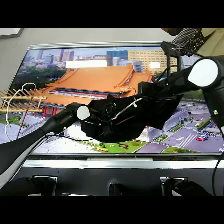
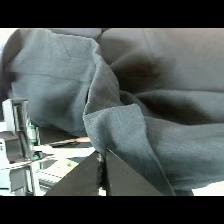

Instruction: Fold the clothes and pants, and hang the long-sleeved shirts on hangers.

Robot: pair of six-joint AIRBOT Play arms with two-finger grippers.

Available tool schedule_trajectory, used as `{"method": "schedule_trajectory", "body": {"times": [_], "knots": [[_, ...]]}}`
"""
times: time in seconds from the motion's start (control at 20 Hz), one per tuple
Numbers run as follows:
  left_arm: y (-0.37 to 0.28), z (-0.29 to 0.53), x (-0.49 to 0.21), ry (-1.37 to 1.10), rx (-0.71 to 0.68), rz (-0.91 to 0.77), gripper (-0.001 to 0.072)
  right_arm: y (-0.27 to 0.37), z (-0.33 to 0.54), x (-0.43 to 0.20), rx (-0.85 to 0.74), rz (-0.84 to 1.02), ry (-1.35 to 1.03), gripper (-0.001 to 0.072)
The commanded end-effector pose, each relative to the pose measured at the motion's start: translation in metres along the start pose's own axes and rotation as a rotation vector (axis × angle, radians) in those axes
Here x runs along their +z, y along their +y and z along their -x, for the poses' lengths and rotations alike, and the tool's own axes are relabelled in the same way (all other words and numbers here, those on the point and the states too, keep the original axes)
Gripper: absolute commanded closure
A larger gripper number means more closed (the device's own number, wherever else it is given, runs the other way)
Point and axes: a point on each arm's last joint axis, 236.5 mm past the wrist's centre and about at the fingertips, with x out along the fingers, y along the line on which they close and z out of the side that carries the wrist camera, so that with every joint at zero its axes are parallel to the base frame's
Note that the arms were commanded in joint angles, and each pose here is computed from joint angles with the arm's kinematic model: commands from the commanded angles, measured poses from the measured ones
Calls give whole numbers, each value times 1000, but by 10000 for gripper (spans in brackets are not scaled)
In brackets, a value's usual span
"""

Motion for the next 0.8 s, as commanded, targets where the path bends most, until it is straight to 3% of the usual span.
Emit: {"method": "schedule_trajectory", "body": {"times": [0.0,0.35,0.5,0.6,0.65,0.7,0.75], "knots": [[-2,-2,5,-11,-3,5,677,5,-1,-4,22,-4,19,666],[-2,-10,2,-5,-13,57,677,15,3,-22,62,-7,90,665],[-3,-10,6,-20,-17,68,677,10,3,-21,39,-5,83,602],[-4,-9,8,-26,-20,72,677,5,3,-19,21,-3,77,455],[-4,-9,8,-26,-20,72,678,5,3,-19,18,-2,78,319],[-4,-9,8,-26,-20,72,677,4,3,-19,15,-2,77,262],[-4,-9,8,-26,-20,72,677,2,5,-18,8,0,68,262]]}}
